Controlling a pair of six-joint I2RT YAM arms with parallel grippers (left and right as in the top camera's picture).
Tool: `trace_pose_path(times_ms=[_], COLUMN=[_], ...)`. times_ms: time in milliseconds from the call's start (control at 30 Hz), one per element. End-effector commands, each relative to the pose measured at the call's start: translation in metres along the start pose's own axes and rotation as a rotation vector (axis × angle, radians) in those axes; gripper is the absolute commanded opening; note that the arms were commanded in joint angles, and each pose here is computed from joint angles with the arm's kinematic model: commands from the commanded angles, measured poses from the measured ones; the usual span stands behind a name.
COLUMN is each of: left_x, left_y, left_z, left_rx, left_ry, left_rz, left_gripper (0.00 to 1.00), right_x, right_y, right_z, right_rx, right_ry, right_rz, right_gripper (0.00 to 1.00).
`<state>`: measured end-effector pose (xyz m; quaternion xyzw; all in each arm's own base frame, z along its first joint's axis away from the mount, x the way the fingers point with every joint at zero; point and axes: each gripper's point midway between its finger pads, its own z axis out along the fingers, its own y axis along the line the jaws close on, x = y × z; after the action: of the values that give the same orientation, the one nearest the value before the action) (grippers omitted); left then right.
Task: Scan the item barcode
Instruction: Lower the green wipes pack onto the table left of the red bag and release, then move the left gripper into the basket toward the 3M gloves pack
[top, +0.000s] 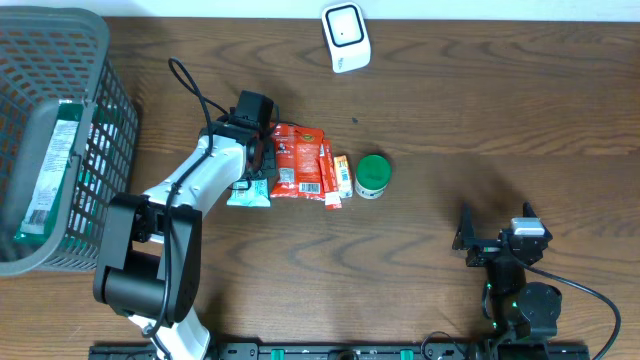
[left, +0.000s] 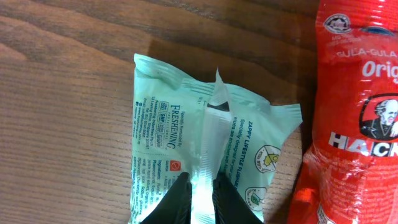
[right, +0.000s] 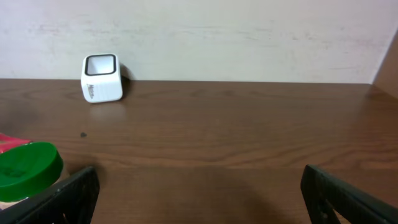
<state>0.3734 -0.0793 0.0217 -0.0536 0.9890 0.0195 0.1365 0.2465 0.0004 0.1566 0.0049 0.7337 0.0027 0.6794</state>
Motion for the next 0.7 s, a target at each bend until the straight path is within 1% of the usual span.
trace_pose_path(times_ms=[0, 33, 100, 167, 233, 300, 333, 467, 567, 600, 667], left_x=[-0.004, -0.002, -0.001, -0.006, -0.015, -0.029, -0.04, -0.082, -0.107, -0.112, -0.121], left_y=[0.002, 0.002, 0.003, 0.001, 0.001, 0.0, 0.001, 0.017, 0.046, 0.056, 0.088], left_z=[0.002, 0.004, 0.005, 0.002, -0.012, -0.035, -0.052, -0.129, -0.194, -0.212, -0.253], left_rx=[-0.019, -0.02, -0.022, -0.015, -0.008, 0.004, 0.013, 0.023, 0.016, 0.013, -0.01], left_ry=[-0.007, -0.002, -0.001, -0.017, -0.039, -0.079, -0.116, -0.283, -0.422, -0.46, -0.549], left_rz=[0.008, 0.009, 0.01, 0.021, 0.026, 0.029, 0.035, 0.014, -0.029, -0.051, -0.104], left_gripper=[0.17, 0.22, 0.26, 0.37, 0.51, 0.6, 0.64, 0.75, 0.78, 0.82, 0.83], right_x=[0.002, 0.002, 0.002, 0.002, 0.002, 0.002, 0.002, 0.002, 0.002, 0.002, 0.002], right_y=[0.001, 0.001, 0.001, 0.001, 0.001, 0.001, 0.001, 0.001, 0.001, 0.001, 0.001], right_z=[0.0, 0.0, 0.0, 0.0, 0.0, 0.0, 0.0, 0.0, 0.0, 0.0, 0.0], right_rx=[-0.006, -0.006, -0.006, -0.006, -0.006, -0.006, -0.006, -0.006, -0.006, -0.006, -0.006], right_ry=[0.005, 0.005, 0.005, 0.005, 0.005, 0.005, 0.005, 0.005, 0.005, 0.005, 0.005], right_rz=[0.009, 0.01, 0.01, 0.01, 0.01, 0.01, 0.01, 0.01, 0.01, 0.01, 0.01], right_gripper=[0.99, 0.99, 0.99, 0.99, 0.99, 0.99, 0.99, 0.99, 0.99, 0.99, 0.99])
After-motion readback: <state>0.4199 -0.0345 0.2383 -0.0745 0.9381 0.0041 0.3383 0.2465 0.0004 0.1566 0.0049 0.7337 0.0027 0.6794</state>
